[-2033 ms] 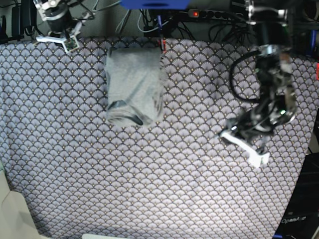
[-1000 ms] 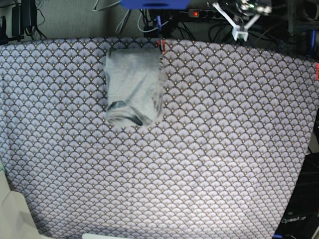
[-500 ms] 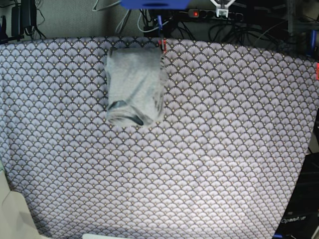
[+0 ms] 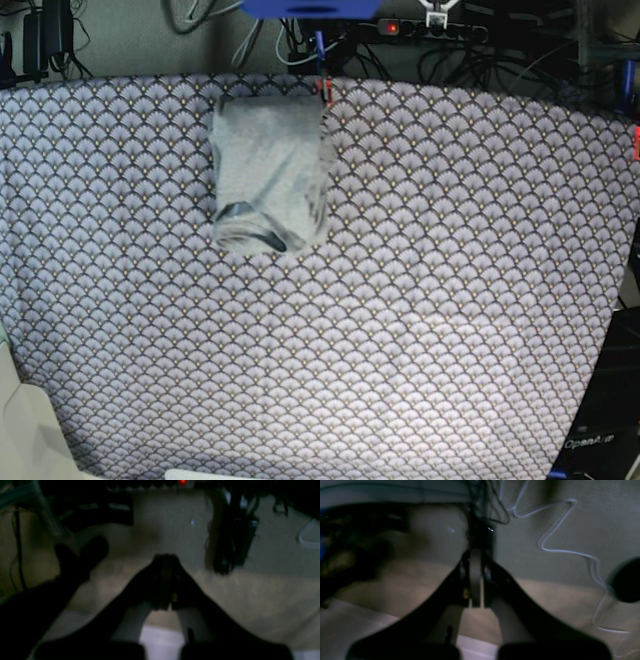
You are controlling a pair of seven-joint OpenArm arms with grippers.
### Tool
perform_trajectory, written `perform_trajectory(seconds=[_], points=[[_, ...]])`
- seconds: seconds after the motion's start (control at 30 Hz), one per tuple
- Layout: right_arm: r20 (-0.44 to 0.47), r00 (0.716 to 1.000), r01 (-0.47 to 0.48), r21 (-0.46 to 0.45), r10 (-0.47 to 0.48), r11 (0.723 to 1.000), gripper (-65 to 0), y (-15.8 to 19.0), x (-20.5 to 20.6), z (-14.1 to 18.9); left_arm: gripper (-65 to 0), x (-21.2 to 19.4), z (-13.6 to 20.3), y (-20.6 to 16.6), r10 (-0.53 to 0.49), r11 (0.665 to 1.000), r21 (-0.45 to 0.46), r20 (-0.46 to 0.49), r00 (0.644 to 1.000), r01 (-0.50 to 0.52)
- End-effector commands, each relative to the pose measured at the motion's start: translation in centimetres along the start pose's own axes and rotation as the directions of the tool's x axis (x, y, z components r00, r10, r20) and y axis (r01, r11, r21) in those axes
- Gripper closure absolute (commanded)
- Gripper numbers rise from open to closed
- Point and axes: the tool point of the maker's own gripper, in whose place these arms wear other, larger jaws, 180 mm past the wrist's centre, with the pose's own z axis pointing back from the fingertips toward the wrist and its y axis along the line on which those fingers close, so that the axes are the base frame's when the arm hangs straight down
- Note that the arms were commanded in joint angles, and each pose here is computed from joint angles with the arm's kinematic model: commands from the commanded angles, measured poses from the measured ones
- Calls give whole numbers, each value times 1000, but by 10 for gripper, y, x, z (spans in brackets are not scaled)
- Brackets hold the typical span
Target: Fold the T-shirt properly
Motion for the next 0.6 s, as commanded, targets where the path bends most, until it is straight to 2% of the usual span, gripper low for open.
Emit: perform_trajectory(seconds=[0.0, 0.1, 0.2, 0.3, 0.43, 0.57], points=[[-17, 999, -29, -40, 28, 999, 0, -11, -1, 0, 0, 12, -2, 1, 8, 1000, 4, 24, 1000, -9], [-28, 991, -133, -161, 131, 978, 0, -30, 29, -13, 0, 31, -6, 1, 19, 1000, 6, 31, 999, -19], [-45, 986, -169, -229, 163, 959, 0, -31, 49, -23, 0, 51, -10, -2, 19, 1000, 0, 42, 999, -19], [-34, 985, -171, -268, 168, 948, 0, -31, 59, -26, 0, 73, -12, -10, 24, 1000, -13, 72, 997, -23], [-24, 979, -199, -342, 203, 918, 0, -43, 72, -23, 0, 92, -13, -10, 38, 999, -11, 100, 994, -38], [-25, 978, -201, -344, 205, 917, 0, -44, 72, -23, 0, 100, -14, -8, 39, 999, -7, 112, 993, -39]])
